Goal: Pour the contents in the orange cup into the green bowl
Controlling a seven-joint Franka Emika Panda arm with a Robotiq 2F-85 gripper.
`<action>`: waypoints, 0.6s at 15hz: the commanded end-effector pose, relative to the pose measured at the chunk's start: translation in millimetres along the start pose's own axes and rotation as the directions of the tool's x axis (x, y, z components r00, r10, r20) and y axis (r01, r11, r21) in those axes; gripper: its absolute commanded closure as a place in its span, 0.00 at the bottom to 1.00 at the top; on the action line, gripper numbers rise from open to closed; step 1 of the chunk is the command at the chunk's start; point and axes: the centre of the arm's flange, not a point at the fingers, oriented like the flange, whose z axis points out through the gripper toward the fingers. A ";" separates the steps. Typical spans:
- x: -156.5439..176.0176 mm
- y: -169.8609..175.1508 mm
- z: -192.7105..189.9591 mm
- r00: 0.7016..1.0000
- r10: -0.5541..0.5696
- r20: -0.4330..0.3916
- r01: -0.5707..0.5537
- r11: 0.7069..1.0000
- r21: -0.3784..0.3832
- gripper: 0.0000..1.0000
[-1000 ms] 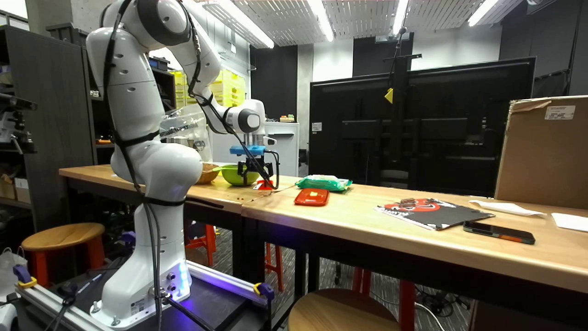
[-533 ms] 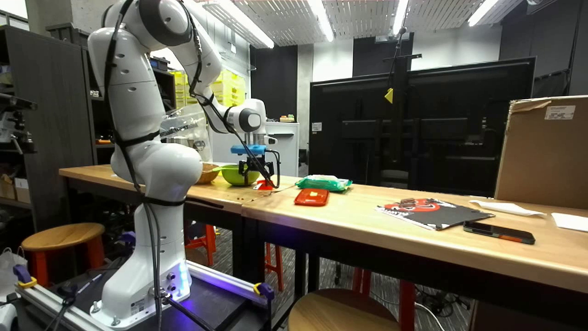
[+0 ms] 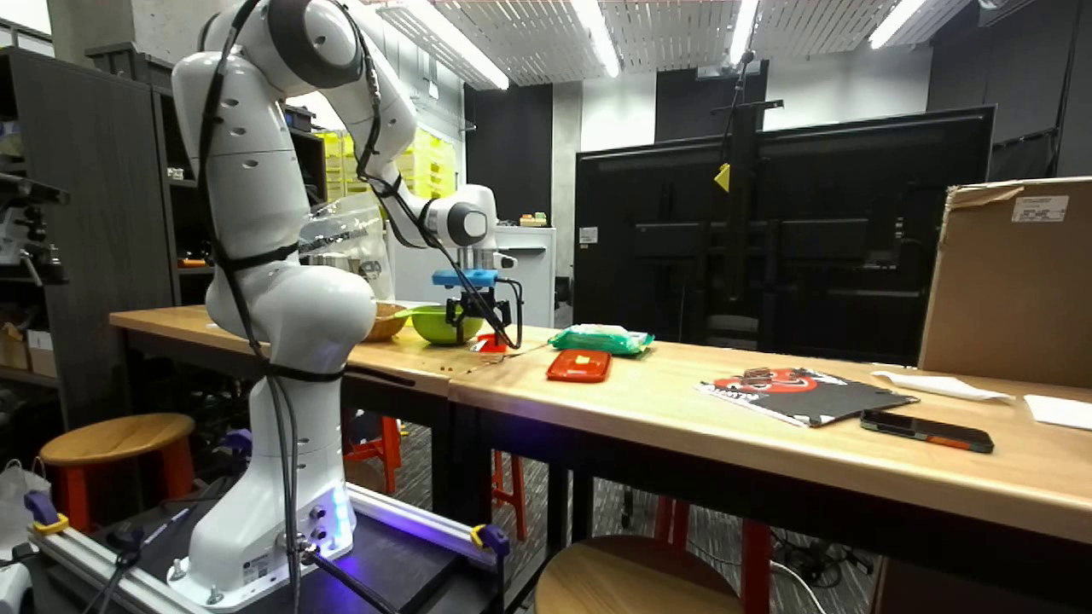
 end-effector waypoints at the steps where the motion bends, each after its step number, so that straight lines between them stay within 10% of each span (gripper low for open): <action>1: 7.6 6.8 -1.7 1.000 -0.007 -0.002 0.007 1.000 0.016 0.30; 9: 9.1 9.3 -1.8 1.000 -0.001 -0.001 0.001 1.000 0.018 0.91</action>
